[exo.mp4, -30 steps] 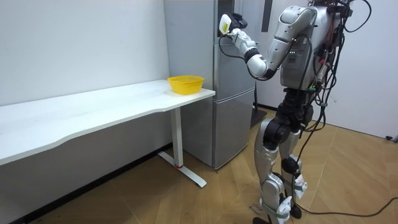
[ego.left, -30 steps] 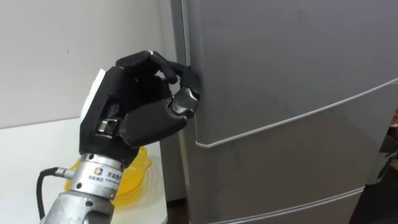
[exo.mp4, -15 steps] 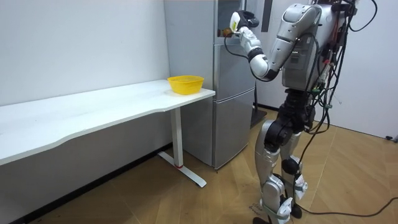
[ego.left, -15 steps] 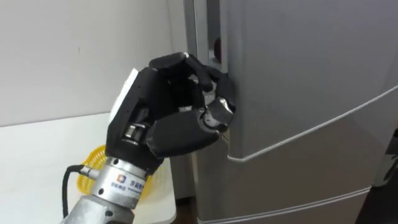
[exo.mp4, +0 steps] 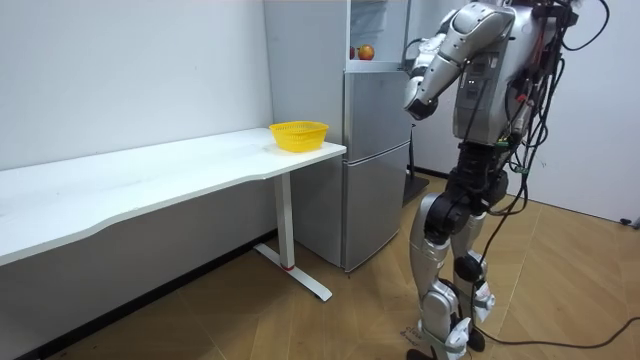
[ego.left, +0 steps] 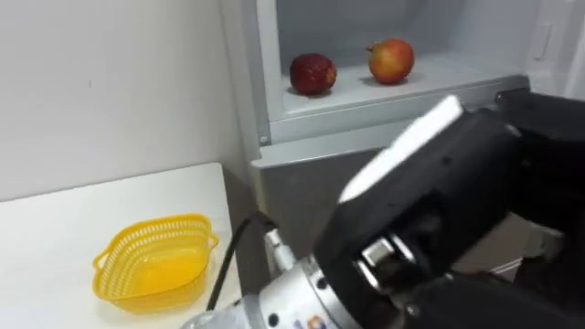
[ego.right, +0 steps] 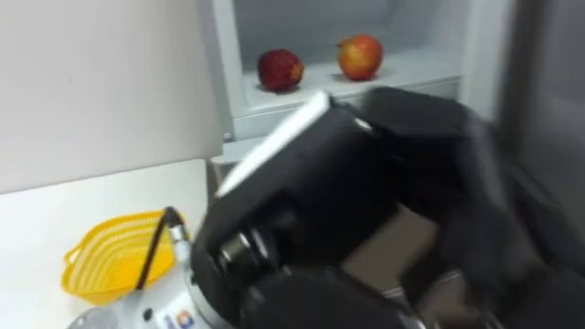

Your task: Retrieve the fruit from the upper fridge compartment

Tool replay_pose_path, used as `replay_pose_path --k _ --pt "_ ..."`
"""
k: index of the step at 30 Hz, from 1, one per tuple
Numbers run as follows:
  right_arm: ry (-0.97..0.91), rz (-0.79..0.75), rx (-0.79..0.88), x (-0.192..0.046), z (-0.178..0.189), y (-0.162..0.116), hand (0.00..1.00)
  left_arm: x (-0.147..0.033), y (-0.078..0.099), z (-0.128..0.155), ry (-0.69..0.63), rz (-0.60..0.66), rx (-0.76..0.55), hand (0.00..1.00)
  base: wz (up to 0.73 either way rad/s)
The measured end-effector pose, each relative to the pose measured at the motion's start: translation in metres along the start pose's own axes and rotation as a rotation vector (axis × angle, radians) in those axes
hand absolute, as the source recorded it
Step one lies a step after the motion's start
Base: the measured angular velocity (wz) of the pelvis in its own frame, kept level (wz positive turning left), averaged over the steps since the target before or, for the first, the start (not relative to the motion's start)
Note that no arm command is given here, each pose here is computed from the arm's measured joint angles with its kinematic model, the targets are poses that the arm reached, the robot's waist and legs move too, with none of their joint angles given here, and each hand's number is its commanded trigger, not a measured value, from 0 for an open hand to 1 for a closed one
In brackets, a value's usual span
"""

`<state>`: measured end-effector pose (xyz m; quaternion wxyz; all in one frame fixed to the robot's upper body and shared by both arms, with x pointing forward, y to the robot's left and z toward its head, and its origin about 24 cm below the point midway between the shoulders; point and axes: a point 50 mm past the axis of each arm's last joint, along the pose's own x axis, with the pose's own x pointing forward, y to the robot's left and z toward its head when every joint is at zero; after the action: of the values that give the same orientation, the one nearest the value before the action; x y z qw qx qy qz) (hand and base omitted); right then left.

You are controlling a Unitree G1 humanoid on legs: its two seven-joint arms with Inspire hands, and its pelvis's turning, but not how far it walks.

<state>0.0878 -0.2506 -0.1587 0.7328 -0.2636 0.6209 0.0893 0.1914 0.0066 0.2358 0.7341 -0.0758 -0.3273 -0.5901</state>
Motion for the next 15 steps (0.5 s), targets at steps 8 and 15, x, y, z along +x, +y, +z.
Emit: replay_pose_path --k 8,15 --pt "-0.025 0.0 -0.006 0.0 0.007 0.004 0.0 0.01 -0.02 -0.005 -0.022 -0.153 -0.073 0.0 -0.01" --pt "-0.047 -0.02 -0.04 0.001 0.017 0.006 0.0 0.016 -0.023 -0.012 -0.017 -0.168 -0.114 0.0 0.02"
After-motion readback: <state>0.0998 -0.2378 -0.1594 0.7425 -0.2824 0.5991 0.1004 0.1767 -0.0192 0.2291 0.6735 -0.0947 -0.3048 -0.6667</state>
